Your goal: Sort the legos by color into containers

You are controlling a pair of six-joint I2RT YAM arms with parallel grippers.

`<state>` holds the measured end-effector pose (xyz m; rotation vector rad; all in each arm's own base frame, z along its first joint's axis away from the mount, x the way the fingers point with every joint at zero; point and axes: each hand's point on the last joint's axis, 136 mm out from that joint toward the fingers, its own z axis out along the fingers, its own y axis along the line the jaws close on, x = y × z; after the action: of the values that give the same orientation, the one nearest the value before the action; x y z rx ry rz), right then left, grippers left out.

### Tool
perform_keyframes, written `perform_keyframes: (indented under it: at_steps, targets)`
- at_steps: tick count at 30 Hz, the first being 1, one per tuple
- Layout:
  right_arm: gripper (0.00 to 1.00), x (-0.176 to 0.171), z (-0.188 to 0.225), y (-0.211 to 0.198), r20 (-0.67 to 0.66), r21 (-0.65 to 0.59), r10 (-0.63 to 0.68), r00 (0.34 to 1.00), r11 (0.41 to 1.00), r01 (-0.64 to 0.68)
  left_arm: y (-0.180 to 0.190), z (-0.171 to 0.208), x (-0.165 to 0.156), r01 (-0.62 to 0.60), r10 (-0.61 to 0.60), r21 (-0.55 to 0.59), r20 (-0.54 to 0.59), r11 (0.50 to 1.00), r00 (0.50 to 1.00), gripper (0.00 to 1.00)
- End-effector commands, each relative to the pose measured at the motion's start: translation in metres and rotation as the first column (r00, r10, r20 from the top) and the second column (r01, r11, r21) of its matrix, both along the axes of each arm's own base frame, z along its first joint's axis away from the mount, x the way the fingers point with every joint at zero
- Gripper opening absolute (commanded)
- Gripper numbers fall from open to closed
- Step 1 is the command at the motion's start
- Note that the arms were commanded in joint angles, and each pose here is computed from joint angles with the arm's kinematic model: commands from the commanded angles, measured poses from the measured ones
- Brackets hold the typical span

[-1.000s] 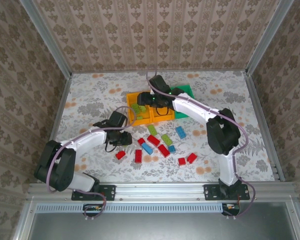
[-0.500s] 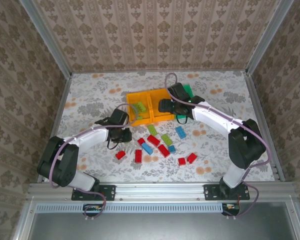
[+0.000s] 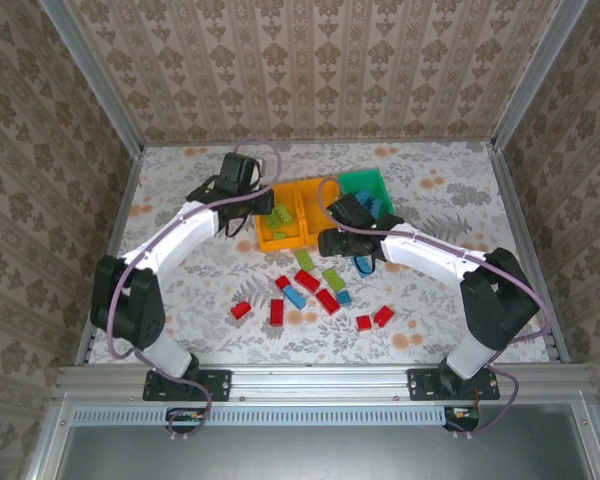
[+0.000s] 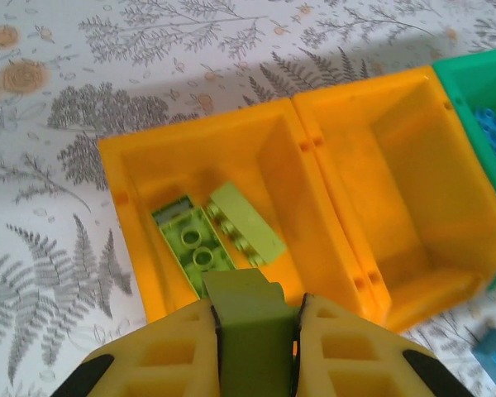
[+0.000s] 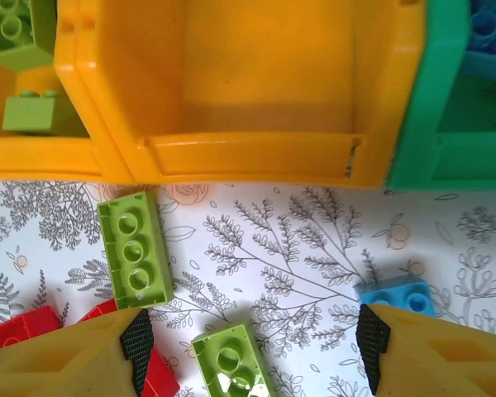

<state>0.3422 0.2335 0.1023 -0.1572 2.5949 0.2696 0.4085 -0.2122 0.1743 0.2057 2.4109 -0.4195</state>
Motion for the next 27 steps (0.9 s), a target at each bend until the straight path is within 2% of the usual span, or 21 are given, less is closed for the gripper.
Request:
perform_keyframes:
  at_steps: [1,5,10,27]
  targets:
    - [0.70,-0.007,-0.014,0.018,-0.039,-0.004,0.049,0.998,0.999,-0.049,0.000,-0.010,0.024,0.022,-0.022,-0.001,-0.010,1.000,1.000,0.20]
    - [0.72,-0.005,-0.024,0.043,-0.058,-0.014,0.093,0.994,0.995,-0.094,-0.008,-0.025,0.043,0.024,-0.027,-0.039,-0.057,0.999,0.998,0.21]
    - [0.73,-0.005,-0.045,0.057,-0.101,-0.032,0.107,0.989,0.993,-0.111,-0.007,-0.036,0.052,-0.002,-0.001,-0.042,-0.074,0.999,0.997,0.24]
    - [0.73,-0.004,-0.073,0.078,-0.159,-0.054,0.142,0.977,0.987,-0.152,-0.007,-0.022,0.044,-0.012,0.006,-0.097,-0.055,0.995,0.998,0.56]
